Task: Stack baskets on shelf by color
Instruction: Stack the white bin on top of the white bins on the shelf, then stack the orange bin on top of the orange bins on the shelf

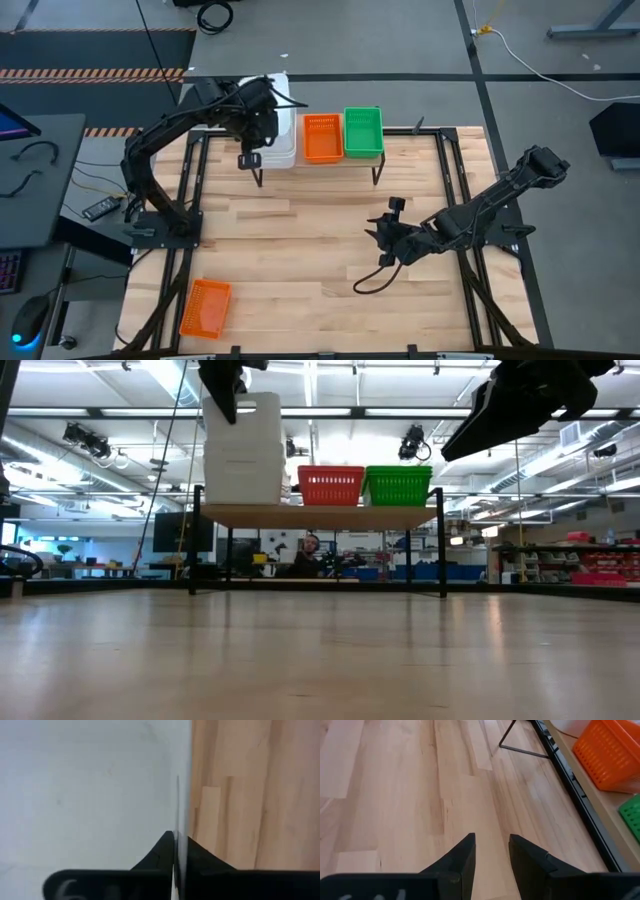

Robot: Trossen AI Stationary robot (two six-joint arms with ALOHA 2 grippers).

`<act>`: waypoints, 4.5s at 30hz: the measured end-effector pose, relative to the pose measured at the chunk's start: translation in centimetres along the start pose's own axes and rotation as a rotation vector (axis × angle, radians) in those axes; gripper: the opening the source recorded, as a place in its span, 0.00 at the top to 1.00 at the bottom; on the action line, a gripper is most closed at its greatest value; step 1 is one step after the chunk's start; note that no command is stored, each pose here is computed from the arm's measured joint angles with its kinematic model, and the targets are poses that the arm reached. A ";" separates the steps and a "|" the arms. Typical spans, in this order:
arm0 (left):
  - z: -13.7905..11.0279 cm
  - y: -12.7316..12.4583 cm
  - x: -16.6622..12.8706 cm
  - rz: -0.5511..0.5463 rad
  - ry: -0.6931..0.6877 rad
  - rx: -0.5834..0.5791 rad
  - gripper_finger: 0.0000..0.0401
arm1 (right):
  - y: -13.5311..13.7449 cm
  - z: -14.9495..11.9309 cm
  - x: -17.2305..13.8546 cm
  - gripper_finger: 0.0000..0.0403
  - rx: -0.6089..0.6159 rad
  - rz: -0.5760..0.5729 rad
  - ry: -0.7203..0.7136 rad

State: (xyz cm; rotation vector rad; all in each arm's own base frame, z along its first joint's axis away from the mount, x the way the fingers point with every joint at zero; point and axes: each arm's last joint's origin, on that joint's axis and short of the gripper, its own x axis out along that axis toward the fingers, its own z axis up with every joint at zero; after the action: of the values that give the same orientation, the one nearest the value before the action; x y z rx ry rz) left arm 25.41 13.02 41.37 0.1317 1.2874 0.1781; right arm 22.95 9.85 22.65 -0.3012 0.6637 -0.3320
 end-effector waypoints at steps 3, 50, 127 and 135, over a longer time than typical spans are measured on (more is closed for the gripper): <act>0.0 -0.1 0.0 -0.022 -0.010 0.006 0.93 | 0.0 0.0 0.0 0.69 0.000 0.000 0.000; 0.5 0.3 0.0 0.031 -0.045 -0.152 0.82 | -0.2 0.0 0.2 0.69 0.006 0.013 0.010; -12.3 -50.4 2.0 0.000 0.274 -0.612 0.54 | 4.0 0.0 -1.6 0.69 0.219 0.543 -0.302; -15.4 -51.6 3.5 0.069 0.308 -0.643 0.56 | 4.4 0.3 -2.3 0.69 0.224 0.574 -0.348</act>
State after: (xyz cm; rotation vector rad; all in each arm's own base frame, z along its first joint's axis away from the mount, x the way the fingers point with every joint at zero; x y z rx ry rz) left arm 14.53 -36.82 23.66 -0.4162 1.4708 0.6809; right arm 22.31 14.79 22.46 0.0542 0.3414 0.1947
